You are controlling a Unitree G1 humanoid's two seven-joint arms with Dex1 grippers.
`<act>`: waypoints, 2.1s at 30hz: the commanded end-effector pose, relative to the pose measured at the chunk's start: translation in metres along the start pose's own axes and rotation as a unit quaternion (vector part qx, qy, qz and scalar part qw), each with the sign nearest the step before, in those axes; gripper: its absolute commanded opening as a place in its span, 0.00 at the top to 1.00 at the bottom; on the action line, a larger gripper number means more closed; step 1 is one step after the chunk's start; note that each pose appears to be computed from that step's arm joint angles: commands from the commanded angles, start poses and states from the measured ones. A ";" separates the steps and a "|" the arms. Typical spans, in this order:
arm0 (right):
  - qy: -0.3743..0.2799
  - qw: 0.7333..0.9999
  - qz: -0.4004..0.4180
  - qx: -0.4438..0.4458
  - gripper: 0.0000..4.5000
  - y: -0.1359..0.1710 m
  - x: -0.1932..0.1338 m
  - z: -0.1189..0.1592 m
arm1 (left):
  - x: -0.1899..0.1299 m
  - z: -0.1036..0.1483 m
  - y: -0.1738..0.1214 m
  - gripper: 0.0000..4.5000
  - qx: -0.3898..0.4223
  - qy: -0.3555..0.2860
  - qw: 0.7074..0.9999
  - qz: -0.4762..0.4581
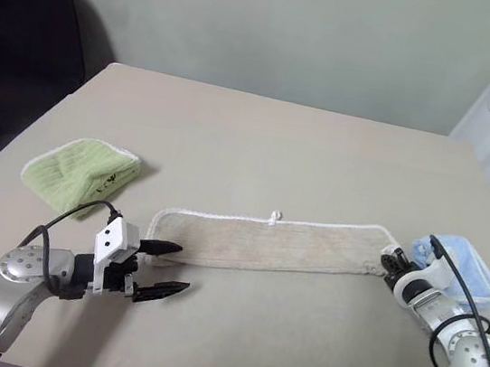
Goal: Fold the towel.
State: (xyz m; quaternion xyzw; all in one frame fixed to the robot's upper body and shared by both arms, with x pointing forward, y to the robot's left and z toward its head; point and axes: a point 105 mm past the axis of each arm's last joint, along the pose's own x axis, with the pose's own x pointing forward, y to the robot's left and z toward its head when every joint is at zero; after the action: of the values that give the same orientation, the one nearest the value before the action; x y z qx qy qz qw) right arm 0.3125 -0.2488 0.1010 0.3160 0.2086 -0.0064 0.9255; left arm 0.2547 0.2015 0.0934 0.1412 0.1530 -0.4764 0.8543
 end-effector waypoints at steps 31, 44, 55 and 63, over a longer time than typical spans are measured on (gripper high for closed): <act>0.133 0.781 0.302 -0.530 0.99 0.144 0.011 -0.094 | 0.012 0.004 -0.015 0.00 0.003 -0.022 1.000 -0.020; 0.102 0.805 0.379 -0.445 0.25 0.162 -0.018 -0.078 | 0.012 0.004 -0.015 0.00 0.003 -0.019 1.000 -0.024; 0.053 0.857 0.334 -0.390 0.51 0.140 -0.010 -0.034 | 0.012 0.014 -0.011 0.00 -0.018 -0.052 0.998 -0.014; 0.044 0.843 0.333 -0.420 0.80 0.131 0.028 -0.071 | -0.001 0.037 -0.005 0.00 -0.130 -0.153 0.980 0.011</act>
State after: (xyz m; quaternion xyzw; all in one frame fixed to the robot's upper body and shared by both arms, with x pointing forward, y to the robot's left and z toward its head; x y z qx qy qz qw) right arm 0.3261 -0.1012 0.1131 -0.0385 0.1443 0.4001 0.9042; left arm 0.2564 0.1834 0.1134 -0.0210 0.1024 -0.4652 0.8790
